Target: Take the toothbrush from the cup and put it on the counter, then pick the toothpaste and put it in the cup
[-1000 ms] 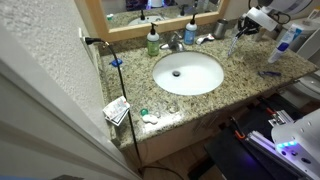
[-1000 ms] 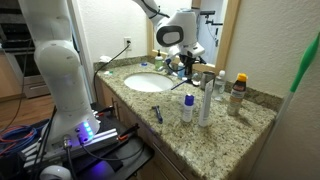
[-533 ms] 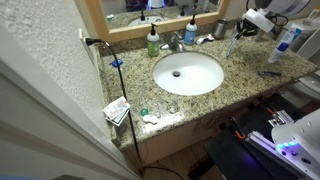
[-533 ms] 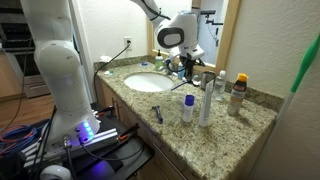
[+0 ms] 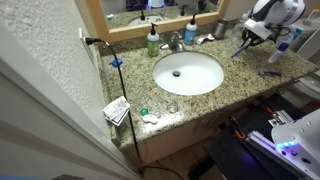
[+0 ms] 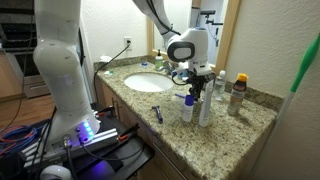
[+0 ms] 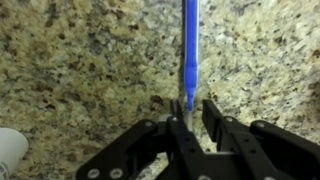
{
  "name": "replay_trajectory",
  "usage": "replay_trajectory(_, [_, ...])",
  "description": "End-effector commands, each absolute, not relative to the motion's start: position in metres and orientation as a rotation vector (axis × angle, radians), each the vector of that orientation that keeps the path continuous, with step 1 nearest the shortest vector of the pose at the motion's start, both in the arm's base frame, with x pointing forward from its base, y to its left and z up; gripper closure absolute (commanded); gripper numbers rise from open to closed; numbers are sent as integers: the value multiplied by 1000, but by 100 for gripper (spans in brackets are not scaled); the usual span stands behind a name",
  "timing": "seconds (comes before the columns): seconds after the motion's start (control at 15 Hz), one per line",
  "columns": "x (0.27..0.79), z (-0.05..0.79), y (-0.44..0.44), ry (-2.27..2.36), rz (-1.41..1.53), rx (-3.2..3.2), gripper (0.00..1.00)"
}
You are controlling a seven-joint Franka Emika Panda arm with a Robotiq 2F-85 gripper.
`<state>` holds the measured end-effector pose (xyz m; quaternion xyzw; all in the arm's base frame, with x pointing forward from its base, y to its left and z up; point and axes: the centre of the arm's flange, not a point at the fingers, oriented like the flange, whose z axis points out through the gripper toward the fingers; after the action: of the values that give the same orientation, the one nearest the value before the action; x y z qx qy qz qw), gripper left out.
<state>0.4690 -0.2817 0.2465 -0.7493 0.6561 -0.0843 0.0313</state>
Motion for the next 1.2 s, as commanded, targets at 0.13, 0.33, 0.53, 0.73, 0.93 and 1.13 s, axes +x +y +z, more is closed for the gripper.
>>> replay_trajectory(0.13, [481,306,-247,1845,-411,-2427,26])
replay_trajectory(0.33, [487,366,-215,1645,-554,-2468,4])
replay_trajectory(0.53, [507,374,-210,1620,-571,-2456,0])
replay_trajectory(0.73, [507,390,-201,1593,-595,-2442,0])
replay_trajectory(0.93, [526,362,-189,1598,-559,-2471,0])
replay_trajectory(1.13, [555,350,-158,1655,-507,-2335,0])
